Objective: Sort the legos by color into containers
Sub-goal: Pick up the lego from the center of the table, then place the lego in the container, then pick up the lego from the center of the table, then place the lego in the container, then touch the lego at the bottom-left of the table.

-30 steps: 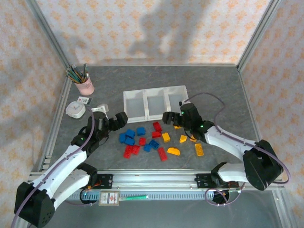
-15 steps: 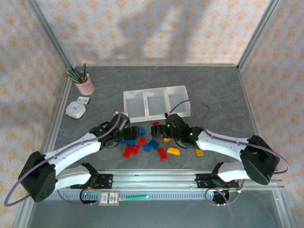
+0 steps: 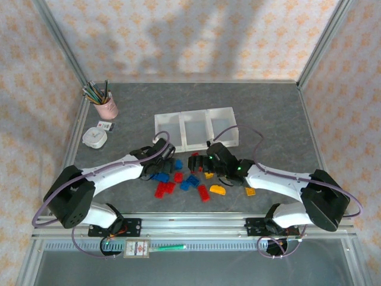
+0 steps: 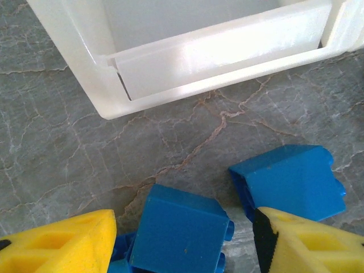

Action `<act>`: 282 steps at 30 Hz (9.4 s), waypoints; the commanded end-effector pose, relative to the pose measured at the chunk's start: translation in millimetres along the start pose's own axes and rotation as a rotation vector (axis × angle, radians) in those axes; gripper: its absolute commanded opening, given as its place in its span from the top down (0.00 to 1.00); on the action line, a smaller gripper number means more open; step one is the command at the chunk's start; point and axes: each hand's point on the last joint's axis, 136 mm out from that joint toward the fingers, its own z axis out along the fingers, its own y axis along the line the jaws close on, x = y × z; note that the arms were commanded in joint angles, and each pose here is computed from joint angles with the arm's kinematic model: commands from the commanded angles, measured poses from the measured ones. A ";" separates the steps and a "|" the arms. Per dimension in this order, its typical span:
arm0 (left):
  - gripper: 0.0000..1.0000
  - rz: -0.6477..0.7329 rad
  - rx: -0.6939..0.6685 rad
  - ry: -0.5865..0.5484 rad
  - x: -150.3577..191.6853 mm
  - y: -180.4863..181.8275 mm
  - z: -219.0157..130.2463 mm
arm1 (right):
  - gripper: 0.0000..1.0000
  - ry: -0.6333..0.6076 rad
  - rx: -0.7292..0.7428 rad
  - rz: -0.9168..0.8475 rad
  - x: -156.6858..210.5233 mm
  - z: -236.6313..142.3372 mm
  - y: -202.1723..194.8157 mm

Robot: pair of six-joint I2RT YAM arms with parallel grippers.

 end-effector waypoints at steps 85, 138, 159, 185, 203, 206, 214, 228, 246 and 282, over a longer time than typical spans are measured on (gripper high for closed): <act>0.62 -0.086 -0.182 -0.275 -164.2 6.3 -19.6 | 0.00 -0.234 0.039 0.083 -87.0 -23.8 -6.2; 0.23 -0.284 0.095 -0.066 -17.9 -47.2 -19.7 | 0.00 -0.068 -0.031 -0.058 -21.8 -16.4 -22.4; 0.26 -0.274 0.003 -0.074 -24.9 -59.7 33.1 | 0.00 -0.088 -0.012 -0.053 -23.0 -12.8 -27.7; 0.58 -0.181 0.067 -0.071 -16.4 -50.8 -7.5 | 0.00 -0.108 -0.073 -0.050 -43.0 -21.9 -3.8; 0.58 -0.168 -0.097 -0.296 -137.7 -4.1 -29.4 | 0.00 -0.201 -0.015 0.050 -82.5 -18.7 0.7; 0.58 -0.156 -0.114 -0.289 -149.6 -1.0 -16.6 | 0.00 -0.196 -0.007 0.056 -84.8 -15.0 0.6; 0.55 -0.144 -0.155 -0.268 -172.7 10.8 16.7 | 0.00 -0.185 -0.015 0.053 -84.8 -9.2 2.5; 0.40 -0.126 -0.141 -0.243 -180.6 10.5 10.6 | 0.00 -0.208 -0.043 0.021 -92.8 -19.4 11.2; 0.34 -0.286 -0.066 -0.212 -53.4 43.7 -62.3 | 0.00 -0.039 -0.158 -0.172 -40.2 -17.7 36.6; 0.31 -0.417 -0.180 -0.052 62.0 63.6 -15.5 | 0.00 0.022 -0.220 -0.185 6.3 -4.8 52.1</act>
